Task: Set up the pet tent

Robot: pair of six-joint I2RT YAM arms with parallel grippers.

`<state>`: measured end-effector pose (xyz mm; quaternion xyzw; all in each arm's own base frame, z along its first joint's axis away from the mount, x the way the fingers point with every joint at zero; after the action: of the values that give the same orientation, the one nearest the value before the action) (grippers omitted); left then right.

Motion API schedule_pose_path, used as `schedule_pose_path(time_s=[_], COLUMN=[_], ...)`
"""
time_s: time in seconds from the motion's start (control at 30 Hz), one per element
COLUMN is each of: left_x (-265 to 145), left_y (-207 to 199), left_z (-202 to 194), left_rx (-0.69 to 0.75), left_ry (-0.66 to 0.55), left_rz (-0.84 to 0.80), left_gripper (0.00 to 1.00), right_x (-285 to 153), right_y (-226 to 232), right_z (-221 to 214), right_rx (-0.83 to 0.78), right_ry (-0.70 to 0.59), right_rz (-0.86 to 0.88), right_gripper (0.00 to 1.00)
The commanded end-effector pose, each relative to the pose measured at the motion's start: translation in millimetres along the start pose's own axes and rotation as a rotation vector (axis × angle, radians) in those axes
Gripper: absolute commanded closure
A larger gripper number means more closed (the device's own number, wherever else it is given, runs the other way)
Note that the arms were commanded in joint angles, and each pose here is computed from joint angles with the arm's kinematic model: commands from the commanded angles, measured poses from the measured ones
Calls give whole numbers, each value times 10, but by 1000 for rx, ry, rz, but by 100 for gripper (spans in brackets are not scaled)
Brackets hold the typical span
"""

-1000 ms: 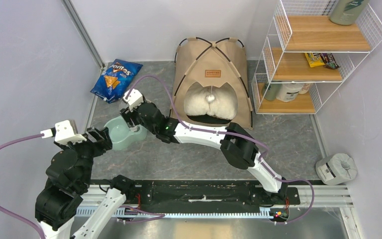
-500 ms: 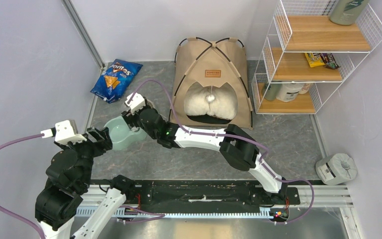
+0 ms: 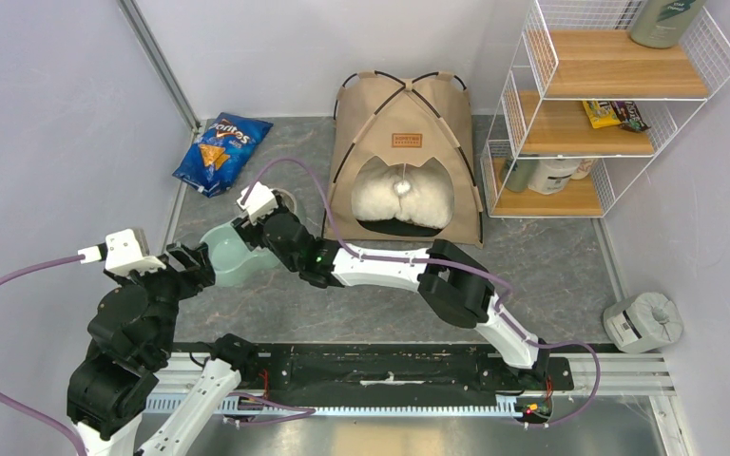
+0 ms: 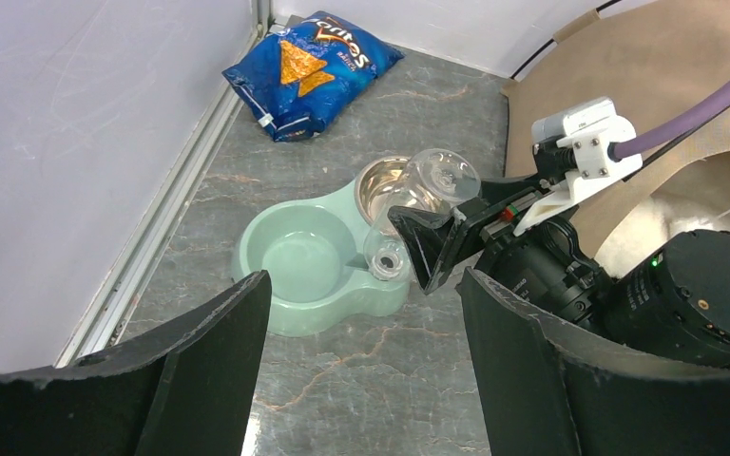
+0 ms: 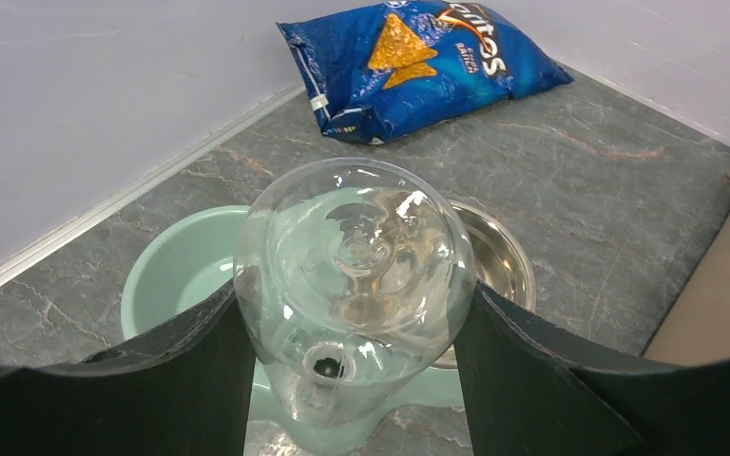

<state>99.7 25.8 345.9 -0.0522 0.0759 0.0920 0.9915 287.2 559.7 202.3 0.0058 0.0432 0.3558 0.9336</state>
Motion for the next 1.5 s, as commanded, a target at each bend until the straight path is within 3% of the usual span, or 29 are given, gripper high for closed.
schedule_pose_path(time_s=[0.0, 0.13, 0.33, 0.67, 0.73, 0.9, 1.2, 1.47], left_x=[-41, -35, -52, -56, -57, -74, -170, -290], left_y=[-8, -17, -11, -39, -42, -39, -24, -34], left_z=[133, 135, 152, 173, 171, 181, 221, 210], left_rx=[-34, -32, -31, -23, -23, -22, -35, -41], left_ry=[-46, -44, -49, -45, -44, -41, -40, -20], left_rz=[-13, -17, -20, -39, -42, -45, -69, -122], left_gripper=[21, 21, 21, 20, 20, 20, 20, 19], right_x=[-89, -122, -78, -85, -96, -115, -314, -816], right_y=[-228, -176, 86, 113, 102, 106, 131, -131], right_z=[-420, -424, -609, -831, -834, -628, -136, -72], right_rx=[-66, -16, -129, -132, -125, -103, 12, 82], right_ry=[123, 123, 192, 272, 276, 250, 209, 303], right_rz=[-154, -115, 30, 34, 29, 26, 57, -12], right_gripper=[54, 52, 46, 38, 32, 3, 3, 3])
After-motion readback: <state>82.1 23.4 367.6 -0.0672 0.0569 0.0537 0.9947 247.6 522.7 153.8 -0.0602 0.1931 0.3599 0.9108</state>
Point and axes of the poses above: each gripper's point midway between its finger pads, its own x axis out along the fingers, its own y axis along the line the jaws close on, z = x × y, the point moved 4 cm from there along -x, back along the fingers, and after that the axes turned 6 degrees about x, right-handed, at the moved point
